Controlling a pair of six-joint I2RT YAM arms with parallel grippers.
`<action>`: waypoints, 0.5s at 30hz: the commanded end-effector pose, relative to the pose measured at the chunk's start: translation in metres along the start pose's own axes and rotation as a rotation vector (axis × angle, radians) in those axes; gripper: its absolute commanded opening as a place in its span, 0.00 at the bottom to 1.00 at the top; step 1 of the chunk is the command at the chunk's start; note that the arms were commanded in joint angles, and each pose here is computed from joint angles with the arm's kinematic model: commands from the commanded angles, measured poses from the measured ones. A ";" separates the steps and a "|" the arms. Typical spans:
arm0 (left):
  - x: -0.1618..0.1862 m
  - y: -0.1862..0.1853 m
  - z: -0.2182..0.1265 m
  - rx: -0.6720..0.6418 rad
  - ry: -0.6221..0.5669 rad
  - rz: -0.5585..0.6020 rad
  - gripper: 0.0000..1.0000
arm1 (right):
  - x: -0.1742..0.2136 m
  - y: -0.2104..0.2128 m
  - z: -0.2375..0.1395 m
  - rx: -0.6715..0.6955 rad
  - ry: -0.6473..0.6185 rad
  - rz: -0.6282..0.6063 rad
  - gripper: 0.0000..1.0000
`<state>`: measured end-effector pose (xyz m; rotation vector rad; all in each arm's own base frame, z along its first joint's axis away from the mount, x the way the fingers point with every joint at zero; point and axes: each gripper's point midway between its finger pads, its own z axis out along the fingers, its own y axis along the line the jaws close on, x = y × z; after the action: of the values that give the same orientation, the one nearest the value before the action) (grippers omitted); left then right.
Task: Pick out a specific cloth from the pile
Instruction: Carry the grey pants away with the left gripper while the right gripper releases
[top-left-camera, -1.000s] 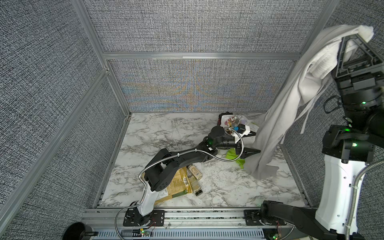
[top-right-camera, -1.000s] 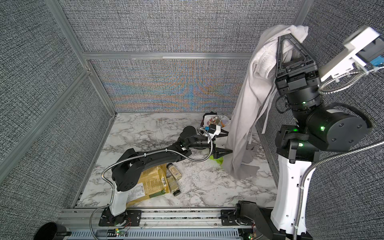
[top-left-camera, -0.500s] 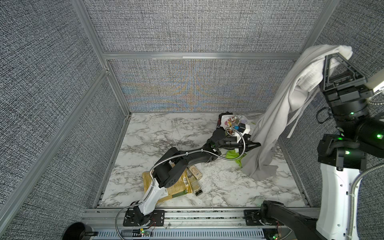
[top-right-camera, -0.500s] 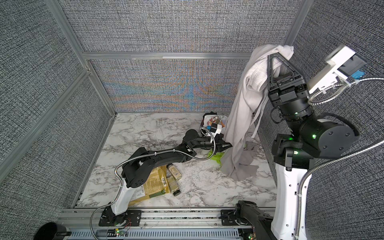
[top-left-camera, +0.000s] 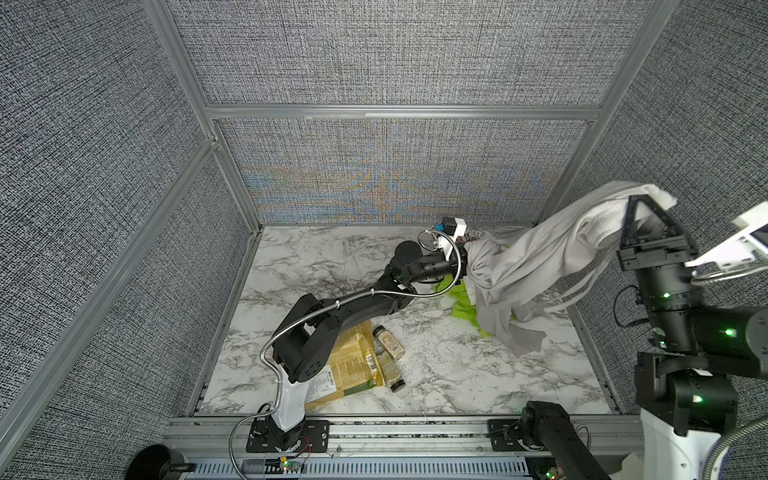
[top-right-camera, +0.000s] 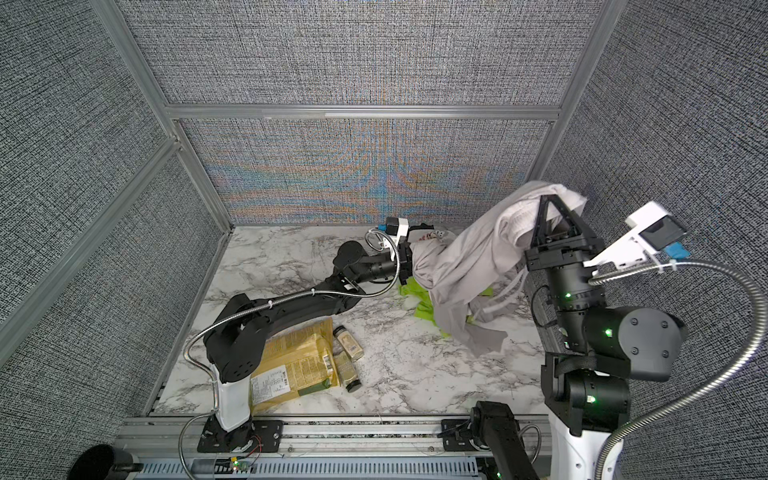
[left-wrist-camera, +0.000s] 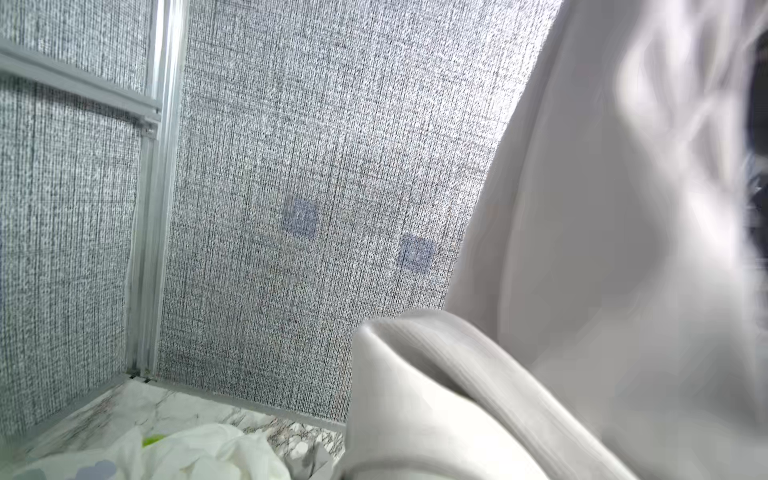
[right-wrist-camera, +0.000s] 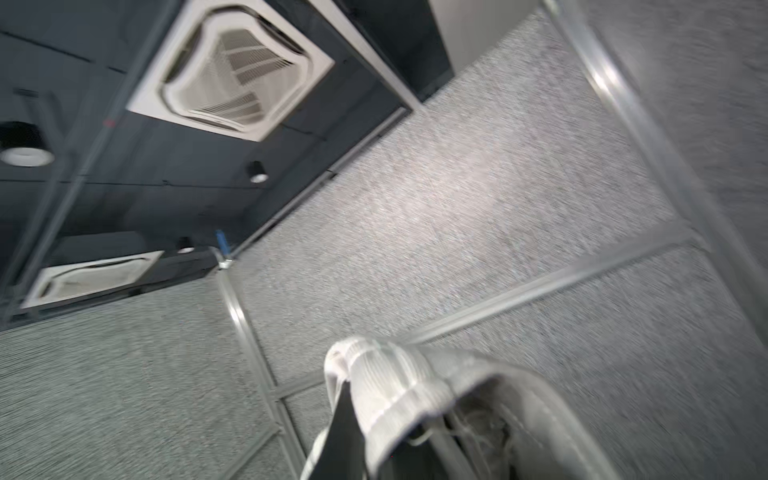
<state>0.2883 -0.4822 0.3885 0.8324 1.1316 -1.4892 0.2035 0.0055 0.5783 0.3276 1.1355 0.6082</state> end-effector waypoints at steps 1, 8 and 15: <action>-0.029 -0.003 -0.006 -0.040 -0.014 0.039 0.00 | 0.050 -0.075 -0.025 0.291 0.091 -0.037 0.00; -0.074 -0.004 -0.021 -0.177 0.020 0.132 0.00 | 0.148 -0.134 -0.042 0.357 0.309 0.013 0.36; -0.118 -0.016 -0.035 -0.222 0.011 0.178 0.00 | 0.190 -0.161 -0.051 0.407 0.436 -0.007 0.92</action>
<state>0.2955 -0.4225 0.4764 0.7717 1.1830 -1.2446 0.2554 -0.0109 0.3336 0.5873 1.6710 0.4705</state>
